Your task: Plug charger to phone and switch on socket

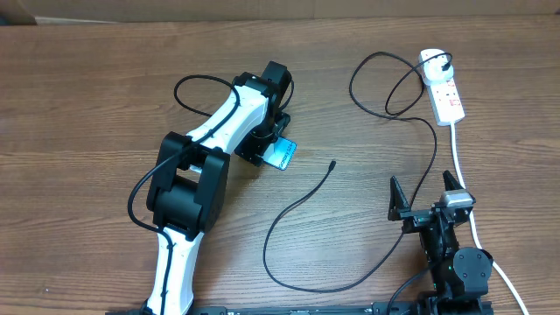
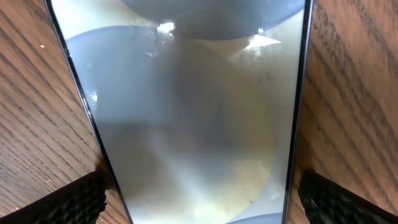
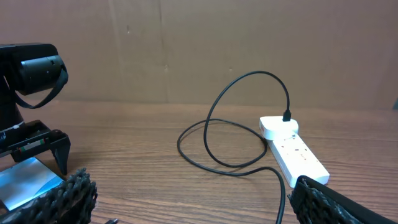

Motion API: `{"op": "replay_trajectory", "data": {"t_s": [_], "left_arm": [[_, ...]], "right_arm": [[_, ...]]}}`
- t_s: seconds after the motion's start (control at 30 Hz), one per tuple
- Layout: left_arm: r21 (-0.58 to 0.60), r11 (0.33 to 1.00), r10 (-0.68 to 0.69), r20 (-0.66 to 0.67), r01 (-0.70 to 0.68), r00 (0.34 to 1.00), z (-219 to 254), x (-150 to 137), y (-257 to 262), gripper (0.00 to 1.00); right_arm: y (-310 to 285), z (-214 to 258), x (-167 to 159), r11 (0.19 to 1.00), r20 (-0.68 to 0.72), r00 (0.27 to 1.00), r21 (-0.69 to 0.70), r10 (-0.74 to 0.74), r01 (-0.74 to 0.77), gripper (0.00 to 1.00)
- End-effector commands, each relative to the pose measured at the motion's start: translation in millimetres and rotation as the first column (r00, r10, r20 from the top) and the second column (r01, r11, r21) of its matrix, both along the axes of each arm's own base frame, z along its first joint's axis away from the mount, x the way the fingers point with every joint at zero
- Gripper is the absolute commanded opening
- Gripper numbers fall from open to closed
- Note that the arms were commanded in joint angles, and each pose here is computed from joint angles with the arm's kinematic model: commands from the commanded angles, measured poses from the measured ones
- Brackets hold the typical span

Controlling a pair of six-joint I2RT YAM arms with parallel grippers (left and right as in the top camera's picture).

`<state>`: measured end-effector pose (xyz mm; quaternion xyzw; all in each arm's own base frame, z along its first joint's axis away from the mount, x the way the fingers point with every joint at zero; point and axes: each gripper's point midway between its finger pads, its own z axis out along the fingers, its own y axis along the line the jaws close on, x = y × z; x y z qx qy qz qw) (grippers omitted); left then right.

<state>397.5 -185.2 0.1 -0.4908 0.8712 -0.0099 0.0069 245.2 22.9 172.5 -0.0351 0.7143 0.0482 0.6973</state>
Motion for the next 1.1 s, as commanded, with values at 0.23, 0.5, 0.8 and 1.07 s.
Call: {"op": "replay_trajectory", "data": {"t_s": [0.23, 0.5, 0.8, 1.07], "left_arm": [[0.049, 0.999, -0.004, -0.079, 0.008, 0.997, -26.5, -22.1, 8.8, 0.94], [0.067, 0.998, -0.002, -0.076, 0.007, 0.997, -42.1, -28.1, 14.8, 0.90], [0.074, 0.997, -0.009, -0.081, 0.015, 0.997, -43.6, -29.9, 16.7, 0.89], [0.073, 0.997, -0.009, -0.078, 0.014, 0.997, -43.7, -29.2, 16.6, 0.75]], "right_arm": [[0.1, -2.2, 0.2, 1.000, 0.002, 1.000, -0.002, -0.003, 0.003, 1.00], [0.1, -2.2, 0.2, 1.000, 0.002, 1.000, -0.002, -0.003, 0.003, 1.00], [0.1, -2.2, 0.2, 1.000, 0.002, 1.000, -0.002, -0.003, 0.003, 1.00], [0.1, -2.2, 0.2, 1.000, 0.002, 1.000, -0.002, -0.003, 0.003, 1.00]]}}
